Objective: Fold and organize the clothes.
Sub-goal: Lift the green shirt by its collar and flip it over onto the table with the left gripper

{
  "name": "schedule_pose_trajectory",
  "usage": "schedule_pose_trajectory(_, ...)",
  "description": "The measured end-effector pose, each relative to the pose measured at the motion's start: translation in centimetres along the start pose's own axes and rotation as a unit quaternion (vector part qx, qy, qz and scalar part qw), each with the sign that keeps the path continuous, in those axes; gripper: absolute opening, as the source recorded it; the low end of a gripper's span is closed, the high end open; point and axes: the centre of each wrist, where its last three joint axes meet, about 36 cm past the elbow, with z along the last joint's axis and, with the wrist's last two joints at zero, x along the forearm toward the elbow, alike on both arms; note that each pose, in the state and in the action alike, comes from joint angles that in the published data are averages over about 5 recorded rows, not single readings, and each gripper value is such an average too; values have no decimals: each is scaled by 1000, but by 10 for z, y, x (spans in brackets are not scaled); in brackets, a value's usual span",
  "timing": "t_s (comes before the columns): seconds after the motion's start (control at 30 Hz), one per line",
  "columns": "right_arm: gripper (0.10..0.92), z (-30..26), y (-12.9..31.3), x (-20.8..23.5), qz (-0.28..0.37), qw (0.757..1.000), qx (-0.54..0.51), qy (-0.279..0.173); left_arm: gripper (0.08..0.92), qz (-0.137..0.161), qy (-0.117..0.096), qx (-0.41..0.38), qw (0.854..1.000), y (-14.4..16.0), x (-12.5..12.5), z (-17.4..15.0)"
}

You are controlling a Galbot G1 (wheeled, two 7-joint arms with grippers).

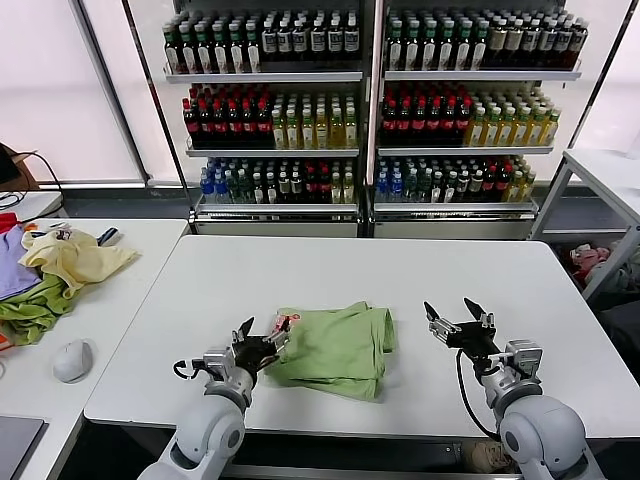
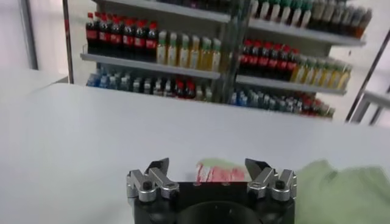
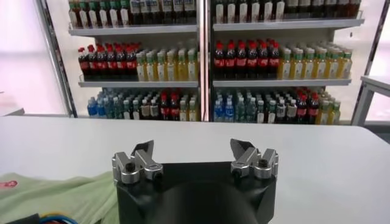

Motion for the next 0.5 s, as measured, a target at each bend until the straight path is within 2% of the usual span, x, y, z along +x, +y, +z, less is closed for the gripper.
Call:
schedule_pose_trajectory(0.27,823,-2,-2,-1,1,1000,3,-2,812,5,23,-43,999,-10,0,19)
schedule_pose_trajectory(0.5,823,-2,-3,-3,2,1000,3,-2,645,7,35,-62,997,-15,-3,29)
